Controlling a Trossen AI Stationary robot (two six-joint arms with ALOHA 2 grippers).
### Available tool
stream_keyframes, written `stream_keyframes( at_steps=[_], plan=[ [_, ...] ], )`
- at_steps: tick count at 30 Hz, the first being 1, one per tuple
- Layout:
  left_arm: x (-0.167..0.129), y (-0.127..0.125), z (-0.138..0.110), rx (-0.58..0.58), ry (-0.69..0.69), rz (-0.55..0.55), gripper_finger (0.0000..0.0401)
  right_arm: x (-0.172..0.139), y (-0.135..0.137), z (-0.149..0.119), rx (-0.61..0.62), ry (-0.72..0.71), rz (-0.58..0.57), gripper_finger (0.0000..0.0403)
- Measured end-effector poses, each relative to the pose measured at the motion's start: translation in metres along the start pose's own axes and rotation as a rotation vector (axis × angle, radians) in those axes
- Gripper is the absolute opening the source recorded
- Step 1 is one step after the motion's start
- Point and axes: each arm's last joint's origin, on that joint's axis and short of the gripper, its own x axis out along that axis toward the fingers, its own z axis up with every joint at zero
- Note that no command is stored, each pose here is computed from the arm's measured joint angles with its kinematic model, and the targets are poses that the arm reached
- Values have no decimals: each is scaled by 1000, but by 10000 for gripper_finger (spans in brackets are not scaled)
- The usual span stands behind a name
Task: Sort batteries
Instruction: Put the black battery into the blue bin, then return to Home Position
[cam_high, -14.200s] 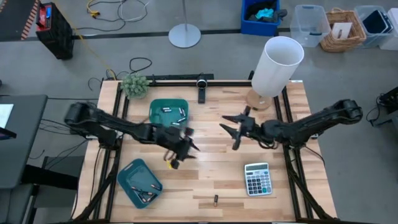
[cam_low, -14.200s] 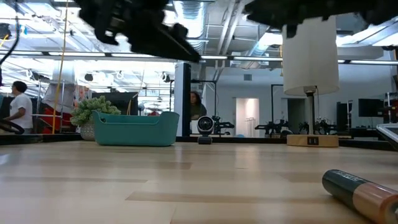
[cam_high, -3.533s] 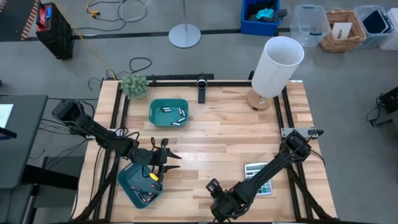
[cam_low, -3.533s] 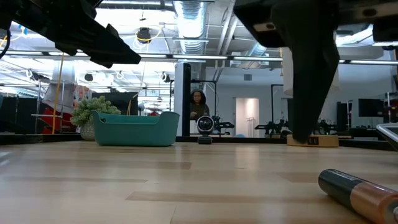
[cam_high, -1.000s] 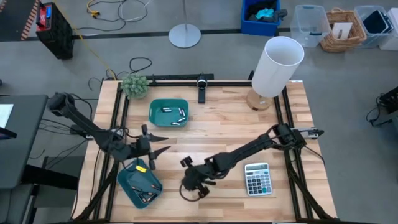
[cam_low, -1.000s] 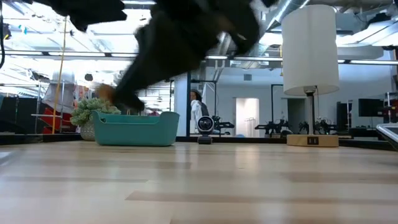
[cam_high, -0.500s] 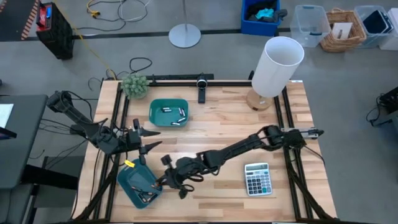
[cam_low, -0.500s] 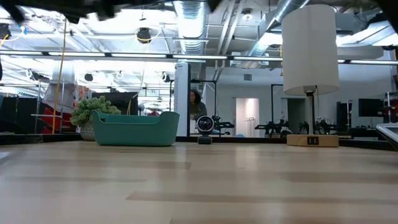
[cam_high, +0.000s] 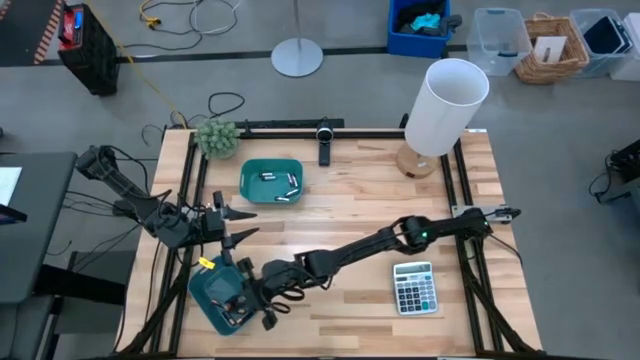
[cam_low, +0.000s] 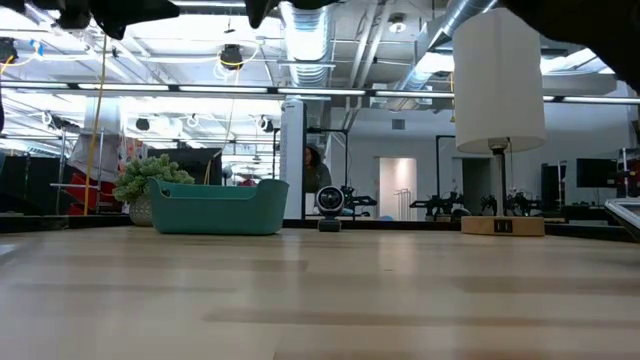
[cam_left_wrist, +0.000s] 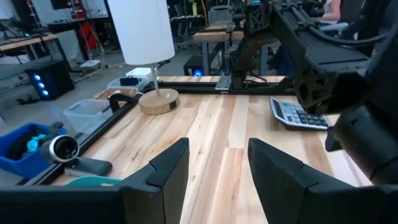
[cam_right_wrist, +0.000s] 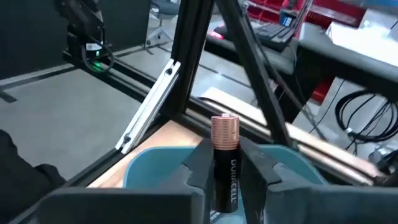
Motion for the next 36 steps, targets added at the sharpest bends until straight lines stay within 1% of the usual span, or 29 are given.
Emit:
stream_keyframes(
  at_steps=[3, 7, 10, 12, 14, 16, 18, 20, 22, 24, 25, 28, 32, 34, 36],
  plan=[
    [0, 0, 0, 2, 1, 0, 160, 1, 1, -3, 18, 20, 6, 97],
    [0, 0, 0, 1, 2, 0, 160, -1, -5, 1, 53, 10, -4, 158],
    [0, 0, 0, -7, 3, 0, 160, -4, -10, 5, 49, 11, -12, 199],
    [0, 0, -1, -5, 4, 0, 160, -4, -13, 4, 42, 14, -17, 214],
    [0, 1, 0, -7, 2, 13, 160, -5, -18, 3, 31, 20, -18, 216],
    [-4, 2, 1, -10, -3, 18, 160, -8, -20, 7, 3, 9, -8, 205],
    [-9, 4, 2, -8, -12, 32, 159, -15, -23, 16, -48, -26, -20, 177],
    [-14, 5, 1, 13, -7, 47, 153, -27, -31, 27, -90, -44, -35, 133],
    [-19, 6, 0, 29, -3, 73, 143, -42, -42, 32, -110, -59, -55, 79],
    [-23, 6, -2, 50, 2, 90, 130, -61, -52, 27, -120, -60, -73, 27],
    [-24, 6, -3, 62, 5, 95, 122, -71, -57, 22, -120, -73, -86, 15],
    [-26, 5, -6, 91, 14, 102, 91, -112, -66, 7, -79, -133, -150, 12],
    [-26, 6, -8, 98, 26, 105, 34, -184, -72, -18, -7, -231, -249, 5],
    [-26, 6, -11, 88, 38, 106, 10, -220, -70, -34, 34, -215, -304, 3],
    [-24, 7, -14, 68, 54, 109, 5, -250, -66, -45, 78, -189, -347, 3]
  ],
)
